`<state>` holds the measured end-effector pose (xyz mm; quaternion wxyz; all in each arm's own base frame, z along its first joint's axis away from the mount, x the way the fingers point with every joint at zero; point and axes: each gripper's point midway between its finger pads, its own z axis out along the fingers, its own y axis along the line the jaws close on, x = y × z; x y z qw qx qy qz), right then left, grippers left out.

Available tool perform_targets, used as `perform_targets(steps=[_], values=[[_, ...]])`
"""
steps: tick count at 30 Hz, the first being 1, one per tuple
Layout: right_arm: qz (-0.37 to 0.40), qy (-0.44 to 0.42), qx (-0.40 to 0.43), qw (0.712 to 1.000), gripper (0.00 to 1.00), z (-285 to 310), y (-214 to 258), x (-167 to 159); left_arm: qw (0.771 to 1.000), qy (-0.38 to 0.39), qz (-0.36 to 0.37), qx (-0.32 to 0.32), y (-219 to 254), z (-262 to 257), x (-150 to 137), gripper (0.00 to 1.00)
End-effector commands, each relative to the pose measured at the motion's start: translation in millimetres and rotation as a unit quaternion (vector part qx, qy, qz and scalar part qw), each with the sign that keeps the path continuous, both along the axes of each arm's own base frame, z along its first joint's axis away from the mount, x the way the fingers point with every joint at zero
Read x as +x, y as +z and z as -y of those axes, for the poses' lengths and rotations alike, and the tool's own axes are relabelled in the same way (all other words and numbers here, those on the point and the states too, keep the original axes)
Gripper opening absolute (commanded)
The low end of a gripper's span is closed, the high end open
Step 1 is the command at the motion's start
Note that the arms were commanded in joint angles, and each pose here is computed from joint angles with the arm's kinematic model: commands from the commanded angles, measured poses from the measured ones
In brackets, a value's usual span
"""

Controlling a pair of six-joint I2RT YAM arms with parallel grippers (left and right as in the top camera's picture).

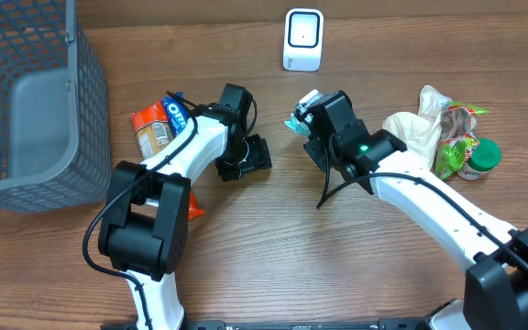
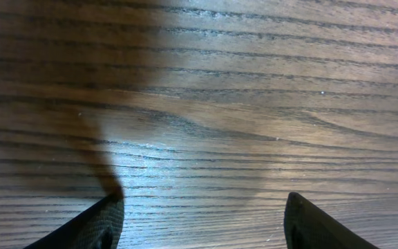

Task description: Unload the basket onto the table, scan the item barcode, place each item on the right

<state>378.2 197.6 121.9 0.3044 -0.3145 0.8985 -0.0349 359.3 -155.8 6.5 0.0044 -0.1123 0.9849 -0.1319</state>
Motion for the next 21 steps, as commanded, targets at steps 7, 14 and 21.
perform_targets(steps=[7,14,21], values=[[0.068,0.025,0.039,0.997,0.09,-13.6,63.0,-3.8,0.999,0.004,-0.021,0.039,-24.4,-18.0,-8.9,0.67],[0.124,0.130,0.079,0.980,0.09,-30.3,120.8,-25.5,0.999,0.004,-0.022,0.038,-24.4,-17.7,-9.0,0.68],[0.144,0.172,0.131,0.966,0.10,-40.0,153.7,-46.2,0.999,0.004,-0.023,0.035,-24.2,-16.8,-9.5,0.68]])
